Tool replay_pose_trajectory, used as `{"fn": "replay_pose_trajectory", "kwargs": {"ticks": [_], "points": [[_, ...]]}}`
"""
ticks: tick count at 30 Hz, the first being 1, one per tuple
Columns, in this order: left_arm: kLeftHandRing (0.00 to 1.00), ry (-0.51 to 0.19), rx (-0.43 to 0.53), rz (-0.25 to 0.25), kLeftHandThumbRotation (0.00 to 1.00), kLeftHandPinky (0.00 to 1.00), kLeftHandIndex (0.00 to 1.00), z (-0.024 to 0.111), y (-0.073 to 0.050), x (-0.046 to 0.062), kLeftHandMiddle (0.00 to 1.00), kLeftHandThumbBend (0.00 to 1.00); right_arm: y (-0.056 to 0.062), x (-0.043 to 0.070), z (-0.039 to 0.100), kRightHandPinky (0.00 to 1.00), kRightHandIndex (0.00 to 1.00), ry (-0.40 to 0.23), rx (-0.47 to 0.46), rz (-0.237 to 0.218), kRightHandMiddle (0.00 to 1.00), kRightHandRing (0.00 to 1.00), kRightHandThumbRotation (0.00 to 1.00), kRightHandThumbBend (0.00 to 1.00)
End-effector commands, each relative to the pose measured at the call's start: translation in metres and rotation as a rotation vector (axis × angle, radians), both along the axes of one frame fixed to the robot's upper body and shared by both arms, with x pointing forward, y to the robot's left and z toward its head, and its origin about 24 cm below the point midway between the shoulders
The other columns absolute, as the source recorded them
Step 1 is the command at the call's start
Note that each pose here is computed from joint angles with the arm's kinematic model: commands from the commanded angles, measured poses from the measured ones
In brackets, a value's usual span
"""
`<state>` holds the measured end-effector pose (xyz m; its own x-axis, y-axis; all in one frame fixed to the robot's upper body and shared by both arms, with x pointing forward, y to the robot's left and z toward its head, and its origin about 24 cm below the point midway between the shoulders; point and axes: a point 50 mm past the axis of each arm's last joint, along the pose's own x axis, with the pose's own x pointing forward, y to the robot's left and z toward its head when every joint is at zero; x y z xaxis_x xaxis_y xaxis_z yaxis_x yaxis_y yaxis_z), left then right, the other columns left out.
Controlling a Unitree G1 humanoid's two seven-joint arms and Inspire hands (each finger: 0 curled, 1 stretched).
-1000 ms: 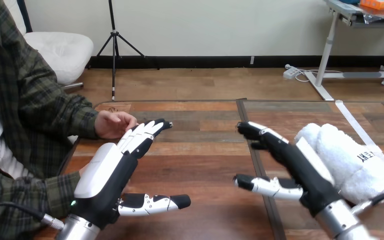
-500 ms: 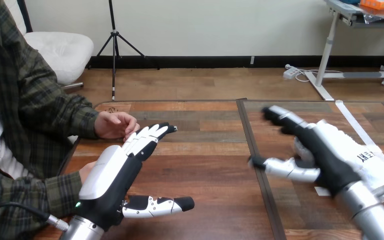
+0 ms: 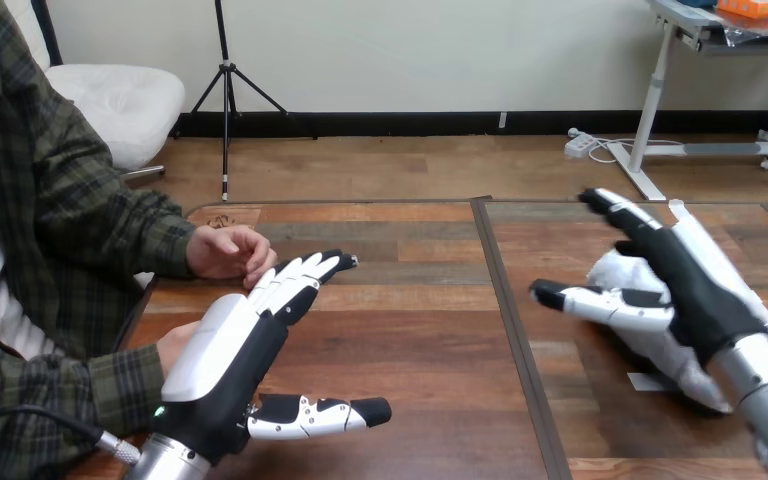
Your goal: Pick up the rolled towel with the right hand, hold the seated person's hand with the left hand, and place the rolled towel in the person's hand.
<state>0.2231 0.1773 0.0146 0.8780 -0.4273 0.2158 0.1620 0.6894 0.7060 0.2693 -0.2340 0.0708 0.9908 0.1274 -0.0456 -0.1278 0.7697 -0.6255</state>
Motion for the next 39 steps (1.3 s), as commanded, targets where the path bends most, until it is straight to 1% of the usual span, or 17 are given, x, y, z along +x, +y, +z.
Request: {"fn": "replay_pose_trajectory", "kwargs": {"ticks": [1, 7, 9, 12, 19, 21, 22, 24, 25, 27, 29, 33, 35, 39], "points": [[0.95, -0.095, -0.049, -0.035, 0.58, 0.99, 0.9, 0.021, -0.012, 0.011, 0.94, 1.0, 0.004, 0.01, 0.086, 0.89, 0.94, -0.201, -0.123, 0.001, 0.96, 0.98, 0.47, 1.0], [0.95, -0.102, -0.05, -0.036, 0.59, 0.99, 0.9, 0.021, -0.013, 0.011, 0.94, 1.0, 0.002, 0.011, 0.1, 0.89, 0.95, -0.203, -0.17, -0.007, 0.95, 0.99, 0.43, 1.0], [0.95, -0.103, -0.051, -0.035, 0.6, 0.99, 0.9, 0.021, -0.014, 0.011, 0.94, 1.0, 0.001, 0.012, 0.103, 0.9, 0.96, -0.199, -0.184, -0.009, 0.95, 1.0, 0.42, 1.0], [0.95, -0.102, -0.055, -0.035, 0.61, 0.99, 0.9, 0.021, -0.015, 0.011, 0.94, 1.0, -0.002, 0.014, 0.107, 0.9, 0.97, -0.183, -0.207, -0.024, 0.94, 1.0, 0.42, 1.0], [0.95, -0.108, -0.056, -0.033, 0.61, 0.98, 0.89, 0.022, -0.016, 0.01, 0.93, 1.0, -0.008, 0.02, 0.115, 0.9, 0.98, -0.084, -0.258, -0.072, 0.96, 1.0, 0.45, 1.0], [0.95, -0.108, -0.056, -0.034, 0.61, 0.98, 0.89, 0.022, -0.017, 0.01, 0.93, 1.0, -0.009, 0.021, 0.116, 0.9, 0.98, -0.062, -0.267, -0.08, 0.97, 1.0, 0.45, 1.0], [0.95, -0.107, -0.058, -0.033, 0.61, 0.98, 0.89, 0.022, -0.017, 0.01, 0.93, 1.0, -0.011, 0.023, 0.117, 0.9, 0.98, -0.039, -0.277, -0.086, 0.97, 1.0, 0.45, 1.0], [0.95, -0.106, -0.061, -0.033, 0.61, 0.98, 0.89, 0.022, -0.017, 0.01, 0.93, 1.0, -0.012, 0.025, 0.118, 0.89, 0.98, -0.012, -0.286, -0.093, 0.98, 1.0, 0.45, 1.0], [0.95, -0.108, -0.061, -0.032, 0.62, 0.98, 0.89, 0.022, -0.018, 0.01, 0.93, 1.0, -0.014, 0.027, 0.119, 0.88, 0.98, 0.009, -0.295, -0.095, 0.98, 1.0, 0.45, 1.0], [0.95, -0.111, -0.061, -0.03, 0.62, 0.98, 0.89, 0.022, -0.018, 0.01, 0.93, 1.0, -0.016, 0.03, 0.119, 0.87, 0.98, 0.03, -0.304, -0.097, 0.99, 1.0, 0.44, 1.0], [0.95, -0.11, -0.061, -0.031, 0.62, 0.98, 0.89, 0.022, -0.018, 0.01, 0.93, 1.0, -0.019, 0.035, 0.119, 0.86, 0.98, 0.063, -0.33, -0.108, 0.99, 0.99, 0.44, 1.0], [0.95, -0.108, -0.066, -0.033, 0.62, 0.98, 0.89, 0.023, -0.018, 0.009, 0.93, 1.0, -0.025, 0.041, 0.117, 0.81, 0.98, 0.096, -0.346, -0.121, 0.98, 0.96, 0.44, 1.0], [0.95, -0.11, -0.067, -0.032, 0.62, 0.98, 0.89, 0.023, -0.018, 0.009, 0.93, 1.0, -0.028, 0.046, 0.117, 0.8, 0.98, 0.122, -0.371, -0.136, 0.98, 0.96, 0.44, 1.0], [0.95, -0.109, -0.069, -0.034, 0.62, 0.98, 0.89, 0.023, -0.019, 0.009, 0.93, 1.0, -0.034, 0.054, 0.115, 0.79, 0.98, 0.157, -0.385, -0.154, 0.98, 0.95, 0.44, 1.0]]}}
